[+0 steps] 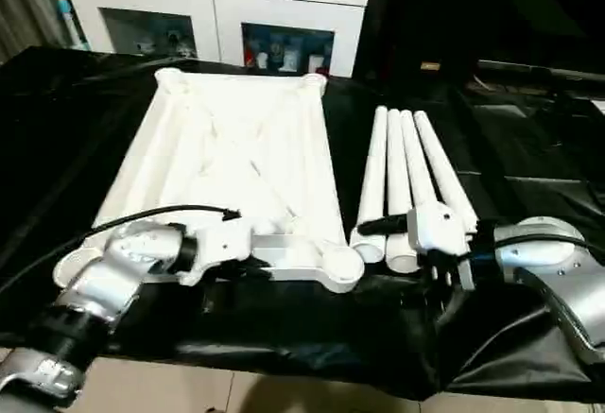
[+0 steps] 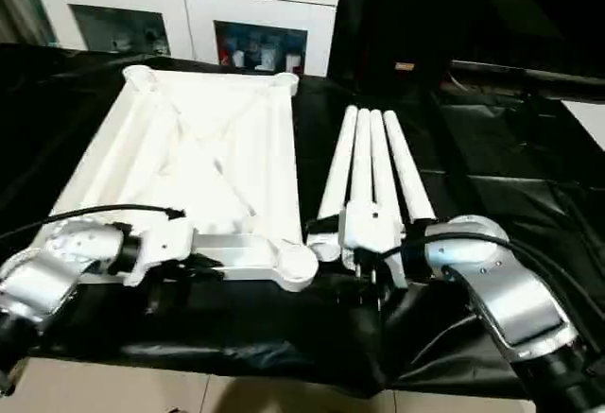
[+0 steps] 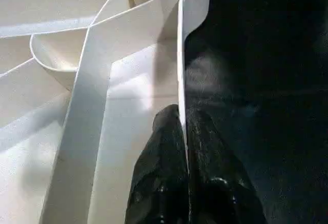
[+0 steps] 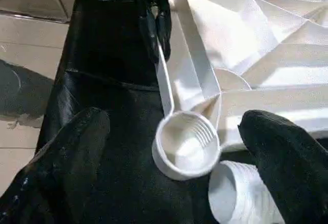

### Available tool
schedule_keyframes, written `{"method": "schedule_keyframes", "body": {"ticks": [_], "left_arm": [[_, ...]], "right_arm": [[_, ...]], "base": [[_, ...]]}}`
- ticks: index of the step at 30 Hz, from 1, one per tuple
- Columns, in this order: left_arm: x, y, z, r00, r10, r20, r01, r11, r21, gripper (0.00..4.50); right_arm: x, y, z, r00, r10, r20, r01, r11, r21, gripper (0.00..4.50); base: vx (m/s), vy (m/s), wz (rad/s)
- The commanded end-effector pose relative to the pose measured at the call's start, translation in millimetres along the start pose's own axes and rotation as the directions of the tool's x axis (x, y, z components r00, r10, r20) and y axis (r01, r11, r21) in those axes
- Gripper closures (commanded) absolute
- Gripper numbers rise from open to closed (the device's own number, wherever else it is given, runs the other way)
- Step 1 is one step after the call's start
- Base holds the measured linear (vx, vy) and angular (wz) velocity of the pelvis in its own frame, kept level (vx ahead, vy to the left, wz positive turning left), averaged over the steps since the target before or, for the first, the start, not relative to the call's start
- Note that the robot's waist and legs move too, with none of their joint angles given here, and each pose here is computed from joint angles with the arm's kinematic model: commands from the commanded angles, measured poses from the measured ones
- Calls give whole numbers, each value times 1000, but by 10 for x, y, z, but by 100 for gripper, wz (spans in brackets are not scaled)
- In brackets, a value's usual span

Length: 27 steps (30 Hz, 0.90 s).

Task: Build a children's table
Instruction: Move table base

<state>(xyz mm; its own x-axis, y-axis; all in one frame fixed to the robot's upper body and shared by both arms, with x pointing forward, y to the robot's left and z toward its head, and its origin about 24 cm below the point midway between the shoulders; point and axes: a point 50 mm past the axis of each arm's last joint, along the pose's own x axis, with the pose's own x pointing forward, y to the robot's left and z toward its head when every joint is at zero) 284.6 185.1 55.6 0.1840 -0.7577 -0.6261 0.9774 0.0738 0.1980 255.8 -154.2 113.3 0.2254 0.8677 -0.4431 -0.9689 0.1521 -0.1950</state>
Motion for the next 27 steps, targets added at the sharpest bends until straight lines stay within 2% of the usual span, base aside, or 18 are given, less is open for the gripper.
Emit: {"method": "schedule_keyframes", "body": {"ticks": [1,14,20,21,24,26,27], "left_arm": [[-166,22,-194,994,77,-79,-81,995,-49,449],[-362,92,-351,980,149,-129,-157,986,-51,449],[-334,140,-311,975,198,-104,-200,980,-13,449],[-317,152,-318,976,189,-109,-196,979,-49,405],[-316,158,-300,981,169,-101,-178,980,-91,394],[-319,159,-294,981,172,-90,-180,980,-86,387],[-322,162,-287,980,181,-83,-187,980,-73,369]], "right_arm": [[-20,-44,26,1000,-21,-5,21,999,-31,0],[7,-157,25,997,-72,7,73,997,-38,0],[21,-173,33,995,-94,17,95,995,-35,0],[32,-180,35,994,-107,22,108,994,-28,0],[44,-194,37,991,-132,32,132,991,-7,0],[46,-204,41,989,-142,38,143,990,-2,0],[47,-209,43,988,-148,42,148,989,-1,0]], "base": [[0,0,0],[0,0,0],[0,0,0],[0,0,0],[0,0,0],[0,0,0],[0,0,0]]}}
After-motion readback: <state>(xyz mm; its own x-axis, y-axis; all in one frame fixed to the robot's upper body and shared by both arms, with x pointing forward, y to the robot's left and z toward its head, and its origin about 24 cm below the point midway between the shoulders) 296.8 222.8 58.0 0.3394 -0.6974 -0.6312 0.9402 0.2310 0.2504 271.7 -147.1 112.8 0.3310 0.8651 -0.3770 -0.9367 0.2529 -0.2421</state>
